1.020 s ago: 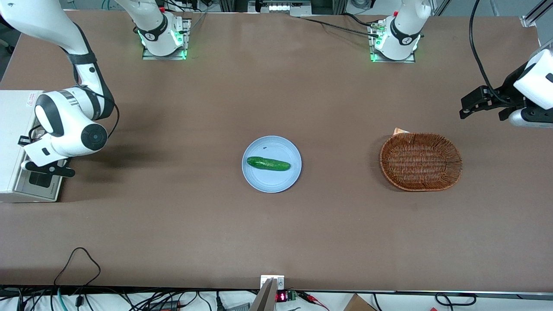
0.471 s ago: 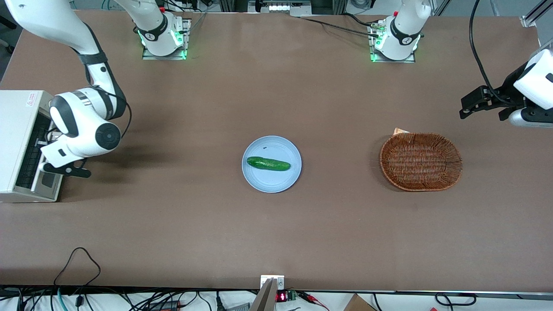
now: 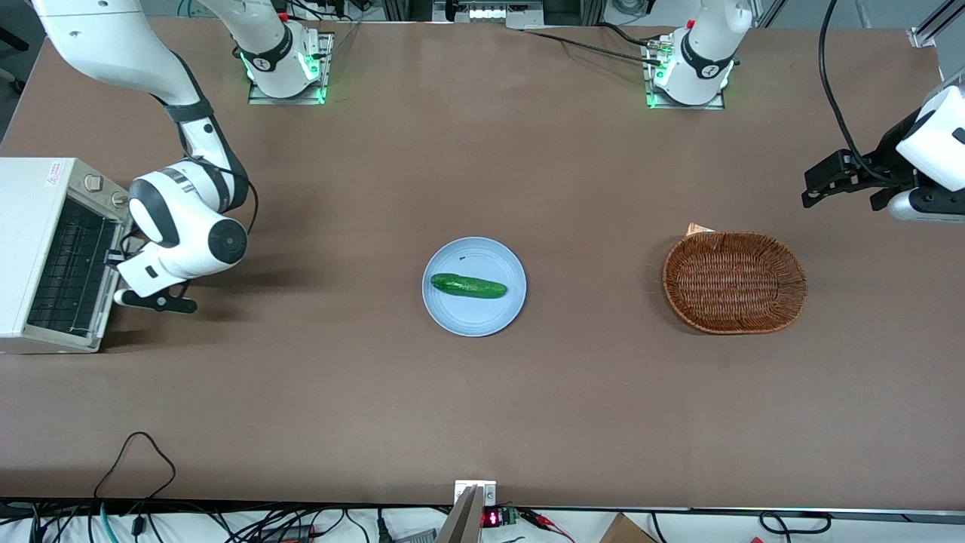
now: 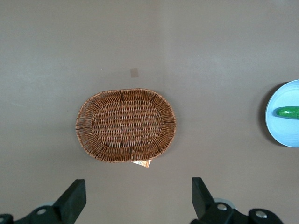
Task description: Open oven door with right arm only
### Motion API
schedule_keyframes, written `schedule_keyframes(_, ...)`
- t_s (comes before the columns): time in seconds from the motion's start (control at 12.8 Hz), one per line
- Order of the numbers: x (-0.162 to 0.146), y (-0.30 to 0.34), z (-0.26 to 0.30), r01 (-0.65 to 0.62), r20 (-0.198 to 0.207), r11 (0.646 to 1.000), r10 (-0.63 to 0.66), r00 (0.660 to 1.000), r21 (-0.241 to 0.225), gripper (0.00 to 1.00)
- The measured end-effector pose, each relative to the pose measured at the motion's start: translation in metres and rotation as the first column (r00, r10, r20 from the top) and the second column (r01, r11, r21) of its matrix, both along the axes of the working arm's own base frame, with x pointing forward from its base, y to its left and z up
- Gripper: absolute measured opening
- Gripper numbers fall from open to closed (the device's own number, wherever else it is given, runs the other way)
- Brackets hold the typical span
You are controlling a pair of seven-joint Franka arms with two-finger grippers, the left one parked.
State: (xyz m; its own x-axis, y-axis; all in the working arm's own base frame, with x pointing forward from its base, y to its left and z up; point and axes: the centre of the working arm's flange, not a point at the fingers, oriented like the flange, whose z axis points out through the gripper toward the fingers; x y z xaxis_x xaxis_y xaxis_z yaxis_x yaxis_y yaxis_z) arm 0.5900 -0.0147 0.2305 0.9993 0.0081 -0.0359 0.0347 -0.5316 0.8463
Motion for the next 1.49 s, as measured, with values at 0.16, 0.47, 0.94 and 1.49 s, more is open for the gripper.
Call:
schedule_keyframes(0.16, 0.0, 0.008, -0.008, 0.007, 0.009, 0.999, -0.007, 1.0, 0.045, 0.02)
schedule_keyframes(0.47, 0.001, 0.016, -0.031, 0.009, 0.012, 0.993, -0.011, 1.0, 0.12, 0.02)
schedule_keyframes(0.94, 0.001, 0.021, -0.065, -0.01, -0.009, 0.987, 0.012, 1.0, 0.159, 0.01)
schedule_keyframes(1.49, -0.001, 0.021, -0.087, -0.01, -0.035, 0.986, 0.016, 0.999, 0.166, 0.01)
